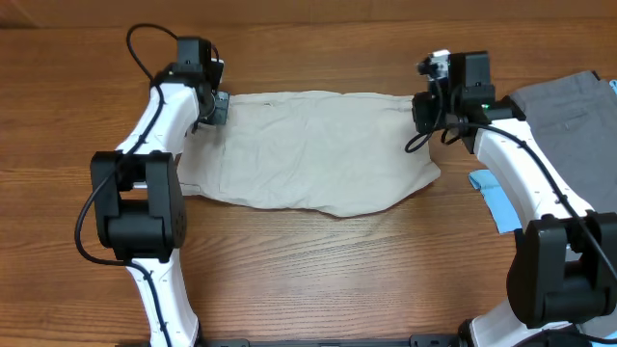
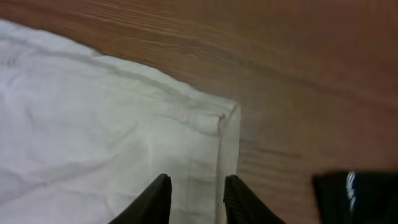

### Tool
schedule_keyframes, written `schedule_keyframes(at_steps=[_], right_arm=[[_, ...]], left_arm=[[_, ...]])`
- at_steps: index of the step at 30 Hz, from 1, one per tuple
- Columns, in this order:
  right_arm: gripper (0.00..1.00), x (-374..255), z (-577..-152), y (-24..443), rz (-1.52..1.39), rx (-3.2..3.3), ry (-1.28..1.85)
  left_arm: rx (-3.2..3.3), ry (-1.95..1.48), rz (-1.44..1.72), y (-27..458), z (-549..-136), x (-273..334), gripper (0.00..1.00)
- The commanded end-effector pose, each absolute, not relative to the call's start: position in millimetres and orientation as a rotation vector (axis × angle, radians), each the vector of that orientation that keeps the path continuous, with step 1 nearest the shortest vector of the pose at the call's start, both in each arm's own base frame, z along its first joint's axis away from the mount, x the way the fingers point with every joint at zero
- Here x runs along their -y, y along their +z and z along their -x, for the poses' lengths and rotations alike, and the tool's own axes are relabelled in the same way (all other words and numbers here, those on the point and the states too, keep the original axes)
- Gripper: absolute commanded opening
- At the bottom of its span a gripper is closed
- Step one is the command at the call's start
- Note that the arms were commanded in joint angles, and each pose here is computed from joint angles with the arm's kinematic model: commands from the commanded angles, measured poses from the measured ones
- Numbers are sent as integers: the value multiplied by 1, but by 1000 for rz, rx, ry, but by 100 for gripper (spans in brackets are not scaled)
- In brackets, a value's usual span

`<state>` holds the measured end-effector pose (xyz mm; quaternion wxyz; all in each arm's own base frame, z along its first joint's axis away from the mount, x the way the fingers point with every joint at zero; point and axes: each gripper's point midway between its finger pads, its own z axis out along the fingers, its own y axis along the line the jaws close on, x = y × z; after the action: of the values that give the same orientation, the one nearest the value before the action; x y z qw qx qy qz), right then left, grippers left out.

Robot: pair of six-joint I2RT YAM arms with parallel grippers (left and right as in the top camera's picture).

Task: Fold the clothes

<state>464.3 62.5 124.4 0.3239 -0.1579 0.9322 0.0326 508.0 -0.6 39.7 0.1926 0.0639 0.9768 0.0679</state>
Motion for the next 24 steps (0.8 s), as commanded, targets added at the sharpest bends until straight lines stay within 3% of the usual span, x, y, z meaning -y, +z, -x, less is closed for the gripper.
schedule_keyframes(at_steps=[1,5,9,24], right_arm=[[33,-72,-478,131,796,-2297,-3],[37,-62,-500,106,782,-2279,-23],[65,-57,-517,91,768,-2246,-27],[65,-81,-508,45,867,-2269,180]], left_arm=[[-2724,214,-194,55,-519,-3,10],[-2749,215,-196,53,-513,-4,12],[-2755,222,-199,52,-511,-5,15],[-2760,222,-202,52,-510,-5,18]])
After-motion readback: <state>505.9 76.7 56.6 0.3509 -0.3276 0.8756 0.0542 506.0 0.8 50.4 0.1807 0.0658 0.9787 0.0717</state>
